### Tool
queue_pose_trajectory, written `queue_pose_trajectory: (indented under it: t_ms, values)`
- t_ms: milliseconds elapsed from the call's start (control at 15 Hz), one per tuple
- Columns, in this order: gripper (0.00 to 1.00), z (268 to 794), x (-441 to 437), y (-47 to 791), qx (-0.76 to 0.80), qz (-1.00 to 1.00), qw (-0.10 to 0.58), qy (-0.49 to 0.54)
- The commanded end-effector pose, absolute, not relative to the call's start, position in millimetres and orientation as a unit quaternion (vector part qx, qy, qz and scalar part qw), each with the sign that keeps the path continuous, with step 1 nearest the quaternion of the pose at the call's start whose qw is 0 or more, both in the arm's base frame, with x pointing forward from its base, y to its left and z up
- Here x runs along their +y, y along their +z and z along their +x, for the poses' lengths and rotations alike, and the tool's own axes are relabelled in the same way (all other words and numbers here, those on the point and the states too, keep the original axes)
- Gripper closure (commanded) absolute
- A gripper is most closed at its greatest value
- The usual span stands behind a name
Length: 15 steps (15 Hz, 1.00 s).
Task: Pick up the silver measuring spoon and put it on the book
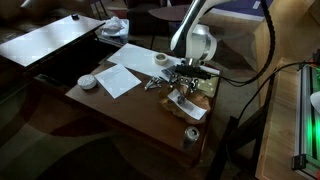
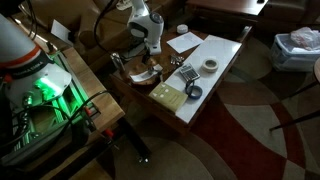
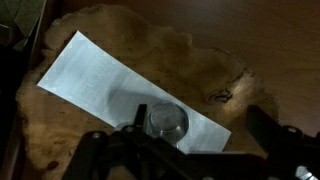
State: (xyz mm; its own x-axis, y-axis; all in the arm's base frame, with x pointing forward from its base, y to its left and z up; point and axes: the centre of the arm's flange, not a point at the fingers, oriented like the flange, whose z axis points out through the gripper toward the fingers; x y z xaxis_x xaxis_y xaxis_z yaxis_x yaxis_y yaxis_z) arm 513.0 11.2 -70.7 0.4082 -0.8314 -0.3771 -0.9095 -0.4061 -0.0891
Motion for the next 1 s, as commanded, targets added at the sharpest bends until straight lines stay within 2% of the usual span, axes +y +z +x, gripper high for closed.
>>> queue_pose_trajectory:
  t_ms: [0,133,200,333,400,667,733,800,867,933]
  values:
    - [0.07,518.4,15.6,-107.6,0.532,-0.826,0.145,0.116]
    - [0.11,522.0,16.2,-115.9,0.534,-0.826,0.143,0.110]
    - [0.20,524.2,16.8,-120.8,0.532,-0.828,0.141,0.106]
    - [0.27,528.8,17.0,-126.6,0.533,-0.829,0.139,0.099]
    - [0.26,530.0,17.3,-128.8,0.532,-0.830,0.138,0.097]
    - [0.43,532.8,16.4,-136.8,0.531,-0.831,0.131,0.097]
    - [0.43,532.7,16.2,-138.1,0.530,-0.833,0.127,0.098]
    - [0.50,532.6,16.0,-139.2,0.528,-0.834,0.124,0.098]
    - [0.67,532.2,15.6,-140.2,0.527,-0.836,0.120,0.098]
    - [0.70,531.7,15.4,-140.7,0.525,-0.838,0.116,0.098]
